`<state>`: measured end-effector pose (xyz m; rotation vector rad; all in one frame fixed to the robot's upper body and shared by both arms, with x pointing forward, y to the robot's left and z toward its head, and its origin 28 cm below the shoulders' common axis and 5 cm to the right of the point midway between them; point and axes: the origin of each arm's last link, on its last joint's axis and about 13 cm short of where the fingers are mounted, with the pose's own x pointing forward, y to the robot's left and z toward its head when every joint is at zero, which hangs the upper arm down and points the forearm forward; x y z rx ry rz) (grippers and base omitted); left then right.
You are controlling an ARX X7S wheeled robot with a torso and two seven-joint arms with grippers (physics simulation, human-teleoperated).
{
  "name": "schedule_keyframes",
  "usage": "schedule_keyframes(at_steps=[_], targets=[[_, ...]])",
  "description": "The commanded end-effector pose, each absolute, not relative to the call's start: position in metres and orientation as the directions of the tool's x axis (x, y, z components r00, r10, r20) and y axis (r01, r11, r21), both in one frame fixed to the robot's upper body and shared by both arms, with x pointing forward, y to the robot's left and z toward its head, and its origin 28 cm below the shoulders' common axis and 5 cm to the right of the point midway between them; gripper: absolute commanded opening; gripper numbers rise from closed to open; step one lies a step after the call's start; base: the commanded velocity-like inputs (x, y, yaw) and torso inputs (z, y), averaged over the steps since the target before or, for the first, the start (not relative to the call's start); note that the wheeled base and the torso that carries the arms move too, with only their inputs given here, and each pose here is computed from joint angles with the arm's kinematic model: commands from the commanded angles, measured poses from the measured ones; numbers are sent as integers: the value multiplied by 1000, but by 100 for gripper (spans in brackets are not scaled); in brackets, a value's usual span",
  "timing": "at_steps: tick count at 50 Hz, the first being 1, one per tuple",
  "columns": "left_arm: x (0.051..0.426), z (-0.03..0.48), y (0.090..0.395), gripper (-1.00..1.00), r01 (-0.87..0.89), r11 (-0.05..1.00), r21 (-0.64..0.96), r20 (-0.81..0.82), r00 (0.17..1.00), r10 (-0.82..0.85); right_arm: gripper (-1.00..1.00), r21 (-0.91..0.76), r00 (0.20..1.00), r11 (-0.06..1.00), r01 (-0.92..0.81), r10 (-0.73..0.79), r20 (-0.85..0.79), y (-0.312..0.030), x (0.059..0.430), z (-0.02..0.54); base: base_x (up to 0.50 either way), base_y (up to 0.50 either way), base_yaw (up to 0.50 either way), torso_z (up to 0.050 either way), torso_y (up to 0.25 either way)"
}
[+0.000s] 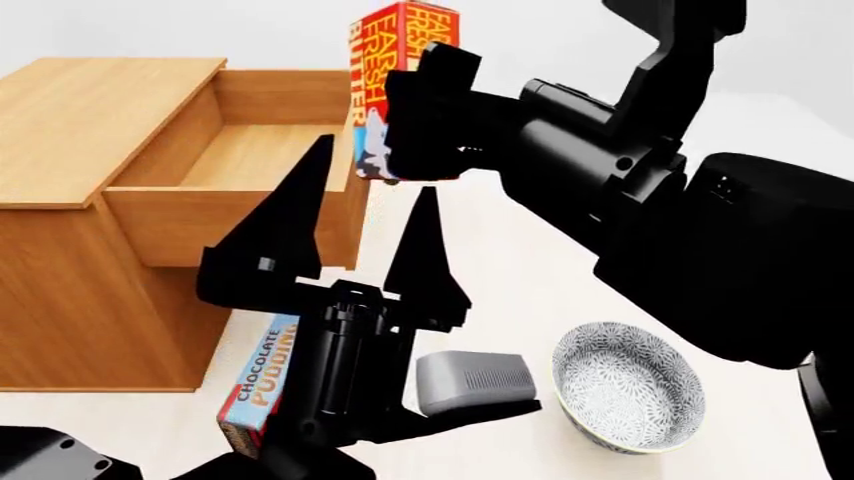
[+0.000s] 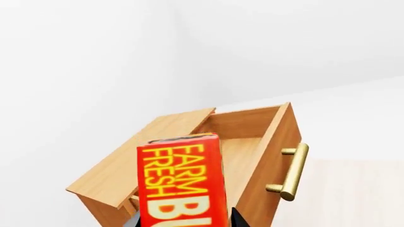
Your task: Put the butter at the back in the top drawer of the cabinet and close it.
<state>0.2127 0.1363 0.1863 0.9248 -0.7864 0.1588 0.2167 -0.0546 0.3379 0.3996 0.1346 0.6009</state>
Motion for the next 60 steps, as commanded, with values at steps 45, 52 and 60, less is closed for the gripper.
schedule_keyframes(at_steps=[45,52,60], targets=[[222,176,139,100,-438,600,669,647,741,-181,-100,401,803,728,-556,595,32,-50,209,343,0,0,0,0,1],[223,171,138,100,-431,599,674,639,748,-181,-100,397,801,727,-561,597,38,-50,207,346,0,0,0,0,0],[221,176,138,100,-436,603,668,645,743,-177,-100,403,804,729,-553,593,31,-51,209,342,0,0,0,0,1]])
